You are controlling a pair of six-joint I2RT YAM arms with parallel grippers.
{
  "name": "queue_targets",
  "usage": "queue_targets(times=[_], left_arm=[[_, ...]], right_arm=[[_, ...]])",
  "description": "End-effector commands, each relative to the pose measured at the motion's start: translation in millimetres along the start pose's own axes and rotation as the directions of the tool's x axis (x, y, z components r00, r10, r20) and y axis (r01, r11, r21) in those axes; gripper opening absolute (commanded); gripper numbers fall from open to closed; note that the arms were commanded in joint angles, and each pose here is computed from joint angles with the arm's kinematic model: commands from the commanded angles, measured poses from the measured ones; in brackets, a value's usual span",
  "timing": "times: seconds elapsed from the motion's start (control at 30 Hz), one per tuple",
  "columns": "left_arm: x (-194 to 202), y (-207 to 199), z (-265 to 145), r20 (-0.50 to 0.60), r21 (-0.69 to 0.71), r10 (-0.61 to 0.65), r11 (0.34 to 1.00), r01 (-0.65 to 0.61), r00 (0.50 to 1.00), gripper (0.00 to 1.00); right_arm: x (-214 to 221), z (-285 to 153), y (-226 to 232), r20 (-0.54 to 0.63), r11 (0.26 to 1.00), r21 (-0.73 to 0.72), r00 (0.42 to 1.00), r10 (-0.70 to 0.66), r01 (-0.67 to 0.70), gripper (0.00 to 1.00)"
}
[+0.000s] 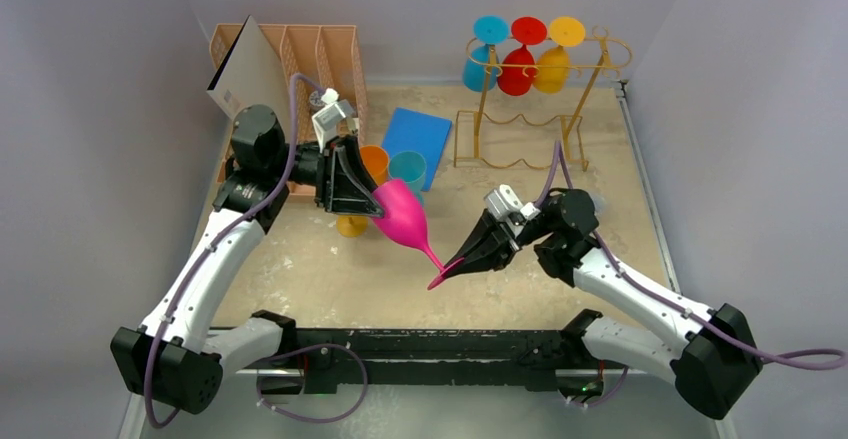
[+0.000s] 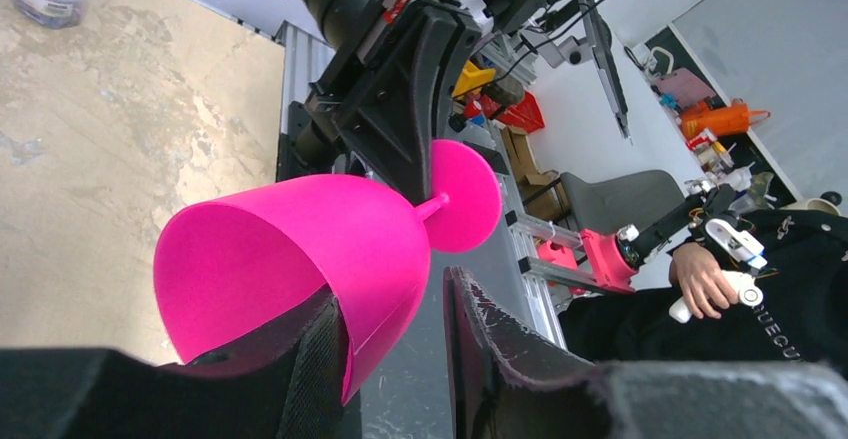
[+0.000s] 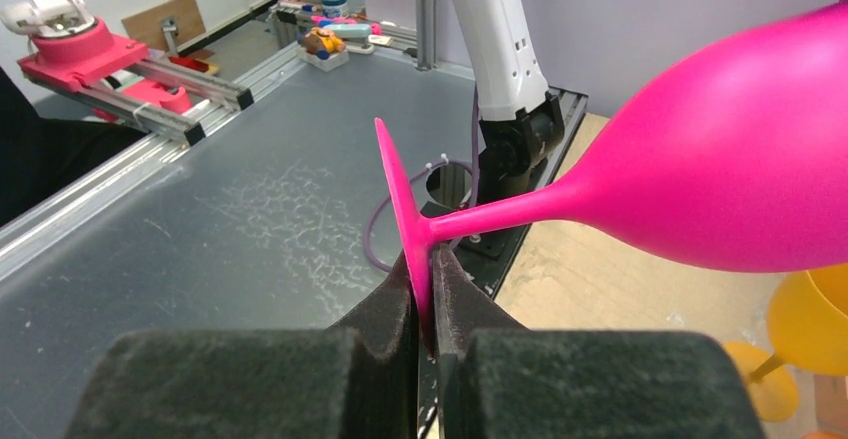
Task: Take the wine glass off the wine glass rack
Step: Place the wine glass at the center of the board.
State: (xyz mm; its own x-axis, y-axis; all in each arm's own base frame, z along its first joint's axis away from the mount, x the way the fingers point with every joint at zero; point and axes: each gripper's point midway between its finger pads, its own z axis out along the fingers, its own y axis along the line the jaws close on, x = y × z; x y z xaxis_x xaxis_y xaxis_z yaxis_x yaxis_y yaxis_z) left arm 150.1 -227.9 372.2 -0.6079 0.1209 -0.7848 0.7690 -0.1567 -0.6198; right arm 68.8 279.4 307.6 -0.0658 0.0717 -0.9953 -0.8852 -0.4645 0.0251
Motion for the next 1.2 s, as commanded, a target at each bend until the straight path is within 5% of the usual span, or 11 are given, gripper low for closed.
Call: queue_targets(times=[0.0, 0.3, 0.6, 1.17], left_arm=[[1, -33, -3, -0.048, 0.070, 0.091, 0.994, -0.087, 0.995, 0.36], [4, -39, -4, -0.052, 0.081, 0.114, 0.991, -0.109, 0.992, 0.00], [2, -39, -3, -0.034, 0.047, 0.146, 0.988, -0.144, 0.989, 0.00], [7, -37, -3, -0.015, -0.024, 0.167, 0.986, -0.167, 0.986, 0.00]], right_arm=[[-12, 2, -10, 0.006, 0.998, 0.002, 0.998, -0.067, 0.067, 0.00], [-7, 2, -19, 0.008, 0.999, 0.034, 0.999, -0.042, 0.042, 0.04], [-1, 1, -22, 0.011, 0.997, 0.077, 1.000, 0.007, -0.007, 0.31], [-7, 1, -22, 0.014, 0.997, 0.083, 1.000, 0.007, -0.008, 0.55]])
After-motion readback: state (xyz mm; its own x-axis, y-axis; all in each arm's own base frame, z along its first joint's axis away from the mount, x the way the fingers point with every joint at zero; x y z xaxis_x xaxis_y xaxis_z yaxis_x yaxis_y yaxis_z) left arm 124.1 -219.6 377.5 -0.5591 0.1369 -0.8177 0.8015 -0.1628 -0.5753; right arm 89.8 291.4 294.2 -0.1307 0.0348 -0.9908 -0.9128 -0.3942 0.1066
